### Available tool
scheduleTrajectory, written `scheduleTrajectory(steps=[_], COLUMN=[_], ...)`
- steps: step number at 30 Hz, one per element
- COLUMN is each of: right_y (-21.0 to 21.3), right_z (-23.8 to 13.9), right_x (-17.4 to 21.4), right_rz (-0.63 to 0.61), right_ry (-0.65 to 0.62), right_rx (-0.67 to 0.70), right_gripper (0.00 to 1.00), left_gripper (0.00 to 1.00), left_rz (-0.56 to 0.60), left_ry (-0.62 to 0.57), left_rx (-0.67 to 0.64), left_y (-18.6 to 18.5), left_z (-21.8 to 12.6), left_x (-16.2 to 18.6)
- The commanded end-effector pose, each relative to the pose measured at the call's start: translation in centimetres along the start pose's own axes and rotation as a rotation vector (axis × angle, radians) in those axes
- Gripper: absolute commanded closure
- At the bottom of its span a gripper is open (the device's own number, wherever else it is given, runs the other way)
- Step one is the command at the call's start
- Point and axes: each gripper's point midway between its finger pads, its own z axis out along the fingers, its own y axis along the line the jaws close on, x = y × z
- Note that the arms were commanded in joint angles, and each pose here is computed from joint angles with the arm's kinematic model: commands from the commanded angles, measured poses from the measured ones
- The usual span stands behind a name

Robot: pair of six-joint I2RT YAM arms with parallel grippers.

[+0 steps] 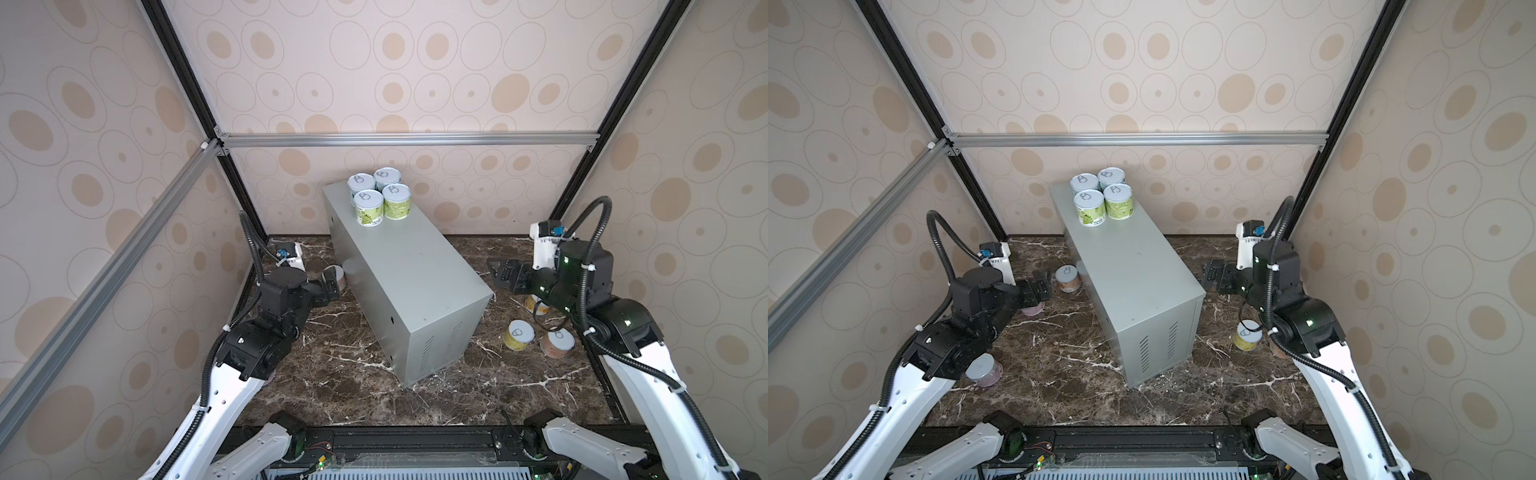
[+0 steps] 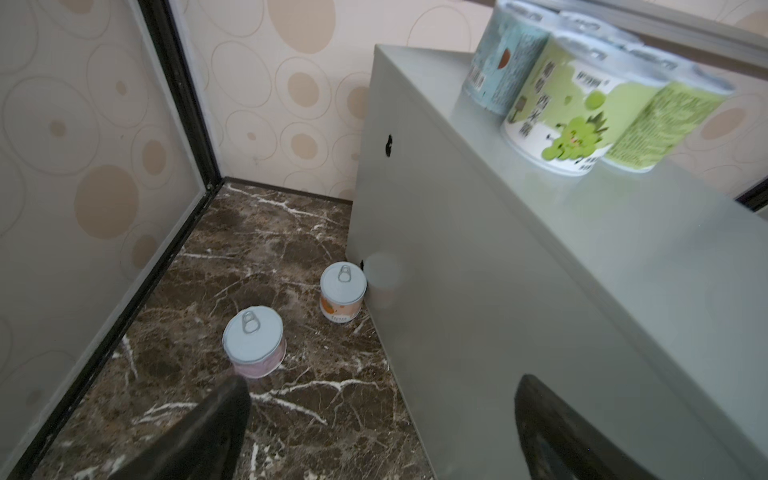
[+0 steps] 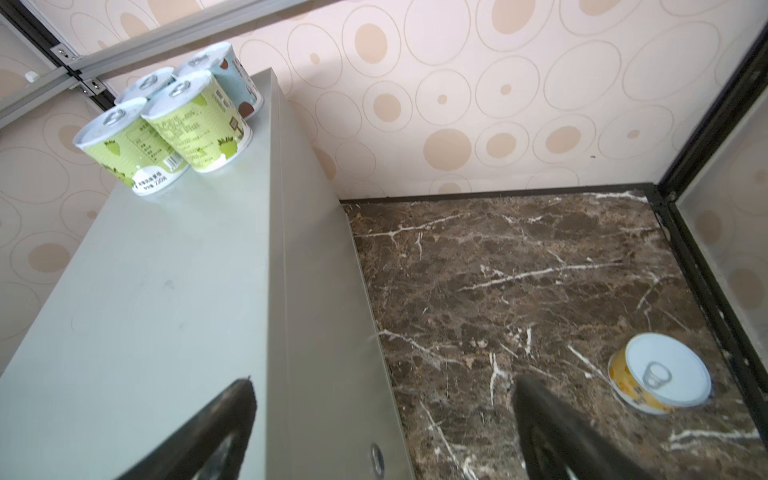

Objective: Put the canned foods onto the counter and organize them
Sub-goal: 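Lower the left gripper toward the pink can while the right gripper withdraws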

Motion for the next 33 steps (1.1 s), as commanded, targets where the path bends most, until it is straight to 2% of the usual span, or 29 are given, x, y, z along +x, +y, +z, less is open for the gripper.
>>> scheduleTrajectory(steps=[1, 13, 21, 25, 33], right_y=[-1.4, -4.7, -5.7, -5.2, -5.8], right_z=[-0.3, 0.6, 1.9, 2.8, 3.5], right_x=[3.8, 13.9, 19.1, 20.5, 21.7], right_rz=[0.062, 0.176, 0.274, 0.309, 0.281], right_ry=[0.070, 0.168, 0.206, 0.236, 0.237], right_rx=[0.032, 0.077, 0.064, 0.025, 0.038], right_gripper=[0.01, 0.01, 0.01, 0.01, 0.02], left_gripper=[0.01, 0.01, 0.01, 0.01, 0.01], left_rz=[-0.061, -0.088, -0.122, -0.128, -0.155], left_ry=[0.010, 0.125, 0.138, 0.165, 0.222], left_rx=[-0.084, -0.236, -0.358, -0.409, -0.534], left_y=[2.4, 6.2, 8.5, 9.4, 12.3], left_z=[-0.5, 1.8, 4.0, 6.1, 9.9], left_x=[1.9, 10.0, 13.2, 14.4, 16.4])
